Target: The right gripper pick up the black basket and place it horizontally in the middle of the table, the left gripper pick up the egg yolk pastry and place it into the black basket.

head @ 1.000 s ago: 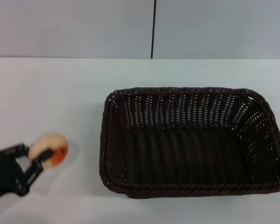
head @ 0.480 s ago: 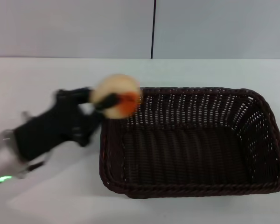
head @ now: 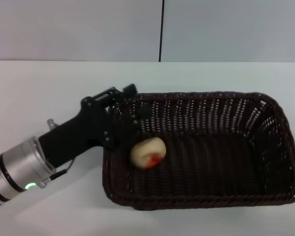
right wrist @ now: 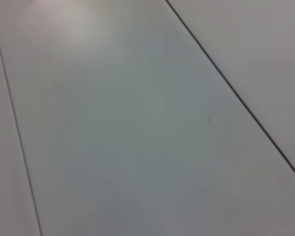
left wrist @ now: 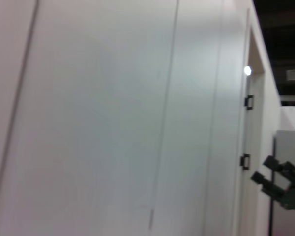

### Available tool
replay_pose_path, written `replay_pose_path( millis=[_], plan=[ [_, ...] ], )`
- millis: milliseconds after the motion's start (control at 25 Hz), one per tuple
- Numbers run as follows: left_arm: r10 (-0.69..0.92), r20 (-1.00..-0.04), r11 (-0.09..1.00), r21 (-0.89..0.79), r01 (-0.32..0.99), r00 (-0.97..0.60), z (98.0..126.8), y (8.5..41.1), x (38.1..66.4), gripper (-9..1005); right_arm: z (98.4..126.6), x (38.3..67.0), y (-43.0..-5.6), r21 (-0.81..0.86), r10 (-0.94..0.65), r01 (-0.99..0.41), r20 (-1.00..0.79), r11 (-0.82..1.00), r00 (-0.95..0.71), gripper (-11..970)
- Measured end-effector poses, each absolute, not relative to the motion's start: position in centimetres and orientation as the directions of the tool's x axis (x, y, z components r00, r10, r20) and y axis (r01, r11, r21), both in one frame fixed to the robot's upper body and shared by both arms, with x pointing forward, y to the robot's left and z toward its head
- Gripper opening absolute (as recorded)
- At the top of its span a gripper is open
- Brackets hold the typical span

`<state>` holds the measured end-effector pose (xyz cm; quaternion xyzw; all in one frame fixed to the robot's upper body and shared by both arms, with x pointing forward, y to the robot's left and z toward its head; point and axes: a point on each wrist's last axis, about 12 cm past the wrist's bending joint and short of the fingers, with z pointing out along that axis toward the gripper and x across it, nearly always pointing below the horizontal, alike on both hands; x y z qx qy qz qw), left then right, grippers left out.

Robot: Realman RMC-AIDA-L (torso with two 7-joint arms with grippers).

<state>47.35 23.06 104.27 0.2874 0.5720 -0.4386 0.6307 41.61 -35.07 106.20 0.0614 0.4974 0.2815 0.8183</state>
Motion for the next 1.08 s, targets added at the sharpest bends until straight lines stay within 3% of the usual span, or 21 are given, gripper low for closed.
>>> replay_pose_path(
  millis=[200, 240, 480, 640, 720, 1080],
  plan=[
    [-0.245, -0.969, 0.571, -0.151, 0.807, -0.008, 104.0, 24.8, 47.5, 502, 106.8, 42.8, -35.8, 0.334, 0.465, -0.353, -0.788, 0.874, 0.405, 750],
    [-0.267, -0.964, 0.654, -0.172, 0.737, 0.012, 103.9, 26.1, 47.5, 547, 107.1, 43.4, -36.3, 0.325, 0.448, -0.331, -0.787, 0.886, 0.425, 750],
    [-0.289, -0.954, 0.831, -0.209, 0.515, 0.080, 103.3, 30.2, 46.5, 751, 107.4, 44.9, -38.0, 0.320, 0.415, -0.283, -0.814, 0.904, 0.407, 750],
    [-0.311, -0.942, 0.914, -0.259, 0.313, 0.127, 102.7, 33.3, 44.8, 823, 107.3, 45.6, -39.9, 0.306, 0.372, -0.230, -0.861, 0.924, 0.348, 750],
    [-0.315, -0.940, 0.922, -0.271, 0.278, 0.129, 102.5, 33.8, 44.4, 859, 107.3, 45.8, -40.2, 0.298, 0.360, -0.226, -0.873, 0.928, 0.329, 750],
    [-0.304, -0.949, 0.952, -0.306, -0.019, 0.090, 100.7, 37.7, 42.4, 846, 107.1, 49.2, -40.9, 0.255, 0.293, -0.202, -0.937, 0.946, 0.192, 750]
  ],
)
